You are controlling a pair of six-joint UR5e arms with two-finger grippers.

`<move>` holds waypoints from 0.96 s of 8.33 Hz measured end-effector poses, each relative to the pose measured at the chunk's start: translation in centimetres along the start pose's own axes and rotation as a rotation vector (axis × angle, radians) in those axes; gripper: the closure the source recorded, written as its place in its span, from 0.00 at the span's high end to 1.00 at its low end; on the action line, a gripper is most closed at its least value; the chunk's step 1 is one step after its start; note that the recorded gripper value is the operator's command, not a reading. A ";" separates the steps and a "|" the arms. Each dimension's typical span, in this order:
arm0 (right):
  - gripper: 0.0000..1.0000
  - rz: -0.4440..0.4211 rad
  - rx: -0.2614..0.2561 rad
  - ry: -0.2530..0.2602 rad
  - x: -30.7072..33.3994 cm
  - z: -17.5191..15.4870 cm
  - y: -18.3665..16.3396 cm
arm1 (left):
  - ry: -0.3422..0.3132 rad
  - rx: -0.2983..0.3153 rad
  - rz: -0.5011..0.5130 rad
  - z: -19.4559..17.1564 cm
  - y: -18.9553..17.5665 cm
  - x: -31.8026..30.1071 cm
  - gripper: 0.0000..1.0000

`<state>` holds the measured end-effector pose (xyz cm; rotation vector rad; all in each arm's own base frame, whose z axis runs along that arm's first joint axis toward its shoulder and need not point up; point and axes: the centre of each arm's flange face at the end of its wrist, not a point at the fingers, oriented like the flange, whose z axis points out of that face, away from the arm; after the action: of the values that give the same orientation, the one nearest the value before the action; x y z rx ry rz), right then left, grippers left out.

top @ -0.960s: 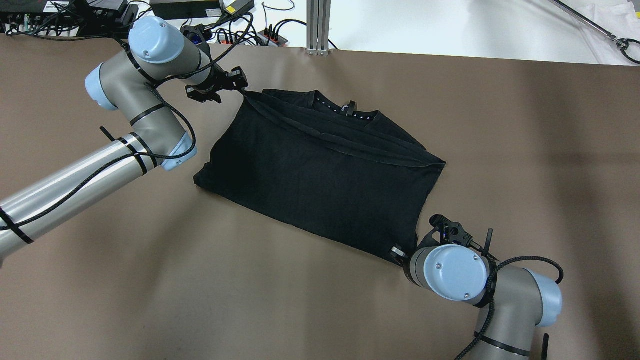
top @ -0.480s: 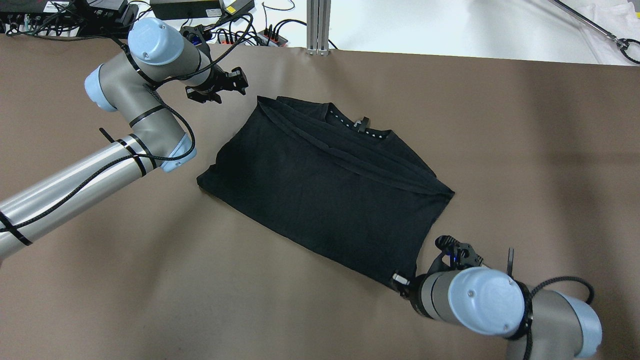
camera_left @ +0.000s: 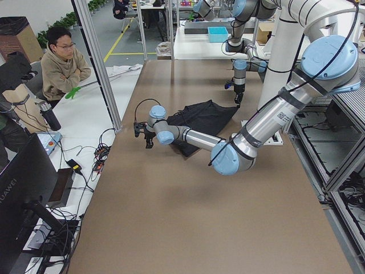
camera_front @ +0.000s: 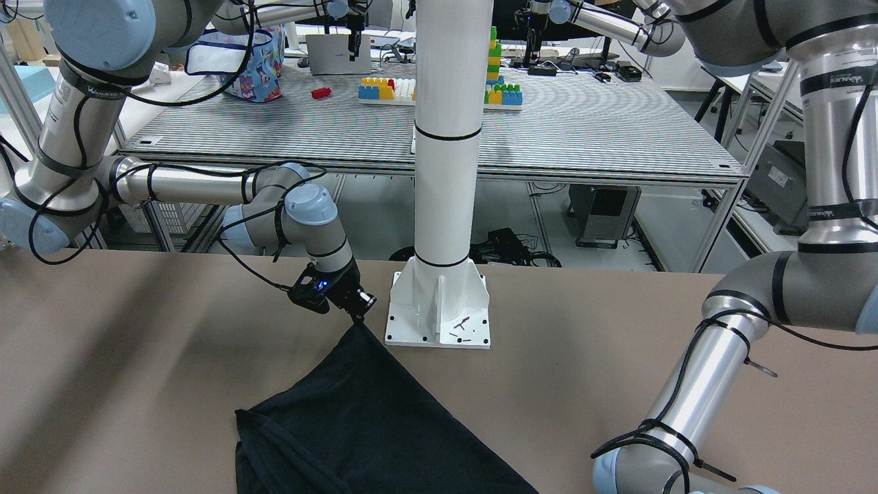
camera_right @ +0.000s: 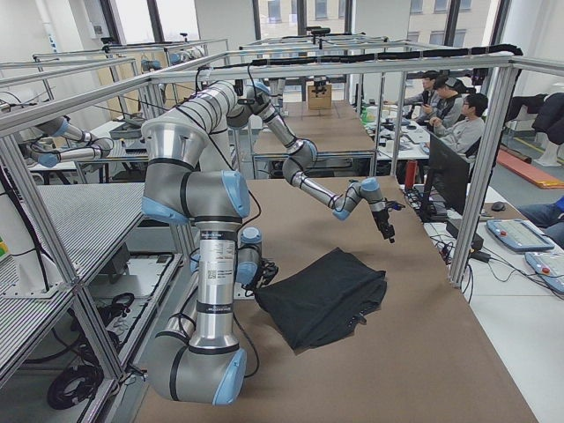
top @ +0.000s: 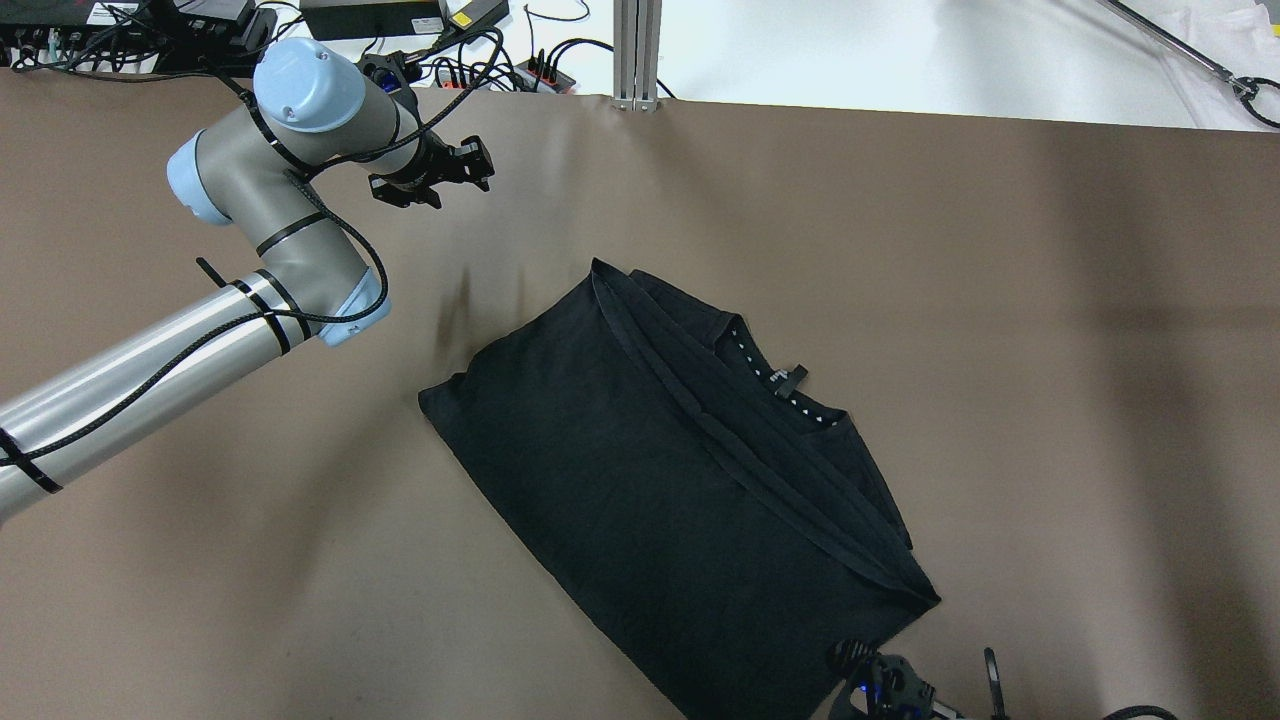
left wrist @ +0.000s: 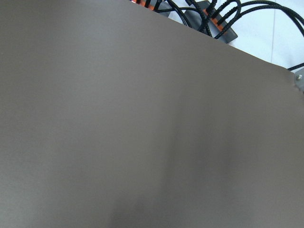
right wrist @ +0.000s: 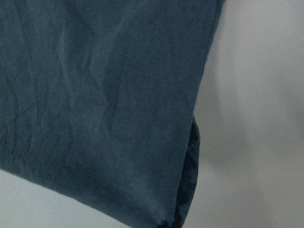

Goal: Fold clothes

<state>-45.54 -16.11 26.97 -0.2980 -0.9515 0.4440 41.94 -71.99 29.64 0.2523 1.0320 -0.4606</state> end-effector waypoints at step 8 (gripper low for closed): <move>0.95 -0.063 0.387 -0.178 -4.7 -0.8 -6.4 | 0.146 -0.023 -0.052 -8.9 16.4 -7.3 0.96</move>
<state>-45.75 -23.97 25.96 0.1241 -1.0223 0.5921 39.89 -52.13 31.39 0.2416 1.1879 -0.4824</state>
